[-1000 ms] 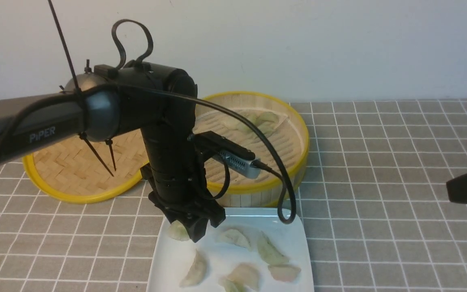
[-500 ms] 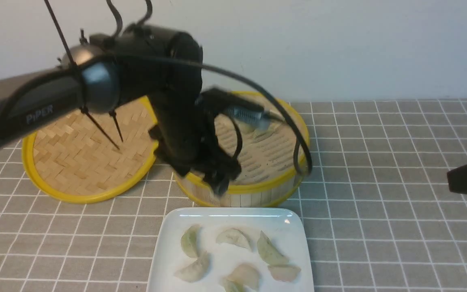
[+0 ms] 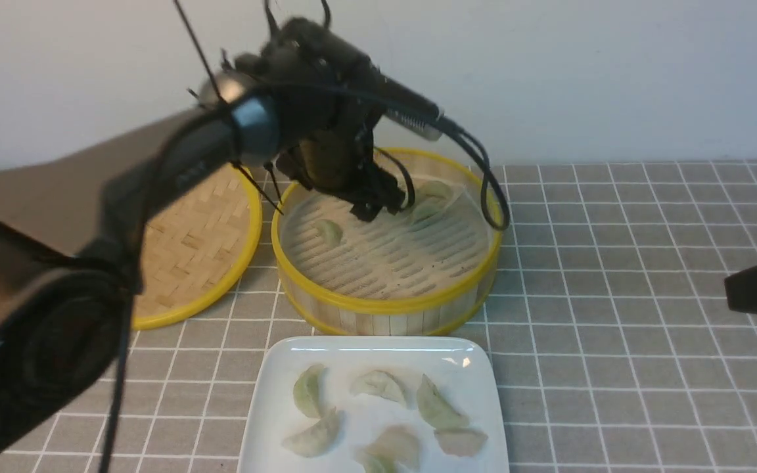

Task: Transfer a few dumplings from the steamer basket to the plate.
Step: Use the left arm to grab a dumpling from the steamer

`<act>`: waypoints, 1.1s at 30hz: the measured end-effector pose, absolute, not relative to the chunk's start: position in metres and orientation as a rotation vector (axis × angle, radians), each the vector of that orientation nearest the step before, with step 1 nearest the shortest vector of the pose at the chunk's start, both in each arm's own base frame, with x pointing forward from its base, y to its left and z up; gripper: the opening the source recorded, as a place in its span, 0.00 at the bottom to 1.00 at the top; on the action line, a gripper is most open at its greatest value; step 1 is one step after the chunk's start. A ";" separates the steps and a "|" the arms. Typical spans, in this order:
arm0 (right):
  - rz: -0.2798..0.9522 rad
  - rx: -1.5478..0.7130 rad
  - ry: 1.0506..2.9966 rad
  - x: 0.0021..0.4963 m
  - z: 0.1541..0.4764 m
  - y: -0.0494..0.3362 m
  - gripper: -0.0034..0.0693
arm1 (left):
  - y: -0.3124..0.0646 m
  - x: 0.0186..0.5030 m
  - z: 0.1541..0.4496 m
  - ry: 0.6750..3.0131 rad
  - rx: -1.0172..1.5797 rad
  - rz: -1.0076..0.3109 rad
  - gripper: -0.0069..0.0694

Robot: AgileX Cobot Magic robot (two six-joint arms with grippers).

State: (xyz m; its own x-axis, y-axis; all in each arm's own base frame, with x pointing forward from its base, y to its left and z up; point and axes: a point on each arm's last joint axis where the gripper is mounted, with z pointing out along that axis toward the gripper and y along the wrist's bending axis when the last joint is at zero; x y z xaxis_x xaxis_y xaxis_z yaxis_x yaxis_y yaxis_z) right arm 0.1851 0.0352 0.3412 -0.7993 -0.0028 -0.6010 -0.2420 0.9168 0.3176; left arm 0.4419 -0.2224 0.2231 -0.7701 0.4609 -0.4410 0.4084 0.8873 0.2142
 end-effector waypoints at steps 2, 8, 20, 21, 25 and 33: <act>0.512 -0.178 2.460 0.184 0.341 0.035 0.03 | -0.225 0.449 0.207 2.601 0.527 0.128 0.84; 0.515 -0.180 2.466 0.184 0.341 0.036 0.03 | -0.221 0.459 0.195 2.649 0.283 0.069 0.84; 0.517 -0.181 2.468 0.184 0.340 0.036 0.03 | -0.210 0.469 0.171 2.706 0.126 0.042 0.84; 0.517 -0.181 2.468 0.184 0.340 0.036 0.03 | -0.210 0.469 0.171 2.703 0.124 0.034 0.84; 0.517 -0.181 2.468 0.184 0.340 0.036 0.03 | -0.213 0.472 0.166 2.693 0.122 0.012 0.80; 0.518 -0.182 2.468 0.184 0.340 0.036 0.03 | -0.213 0.473 0.169 2.682 0.170 0.025 0.30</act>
State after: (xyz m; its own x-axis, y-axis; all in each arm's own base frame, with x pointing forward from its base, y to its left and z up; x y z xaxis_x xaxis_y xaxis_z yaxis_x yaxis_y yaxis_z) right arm 0.1837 0.0359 0.3405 -0.8084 -0.0102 -0.5885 -0.2457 0.9144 0.3217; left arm 0.4730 -0.2133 0.1688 -0.8910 0.1237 -0.4369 0.1156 0.9923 0.0452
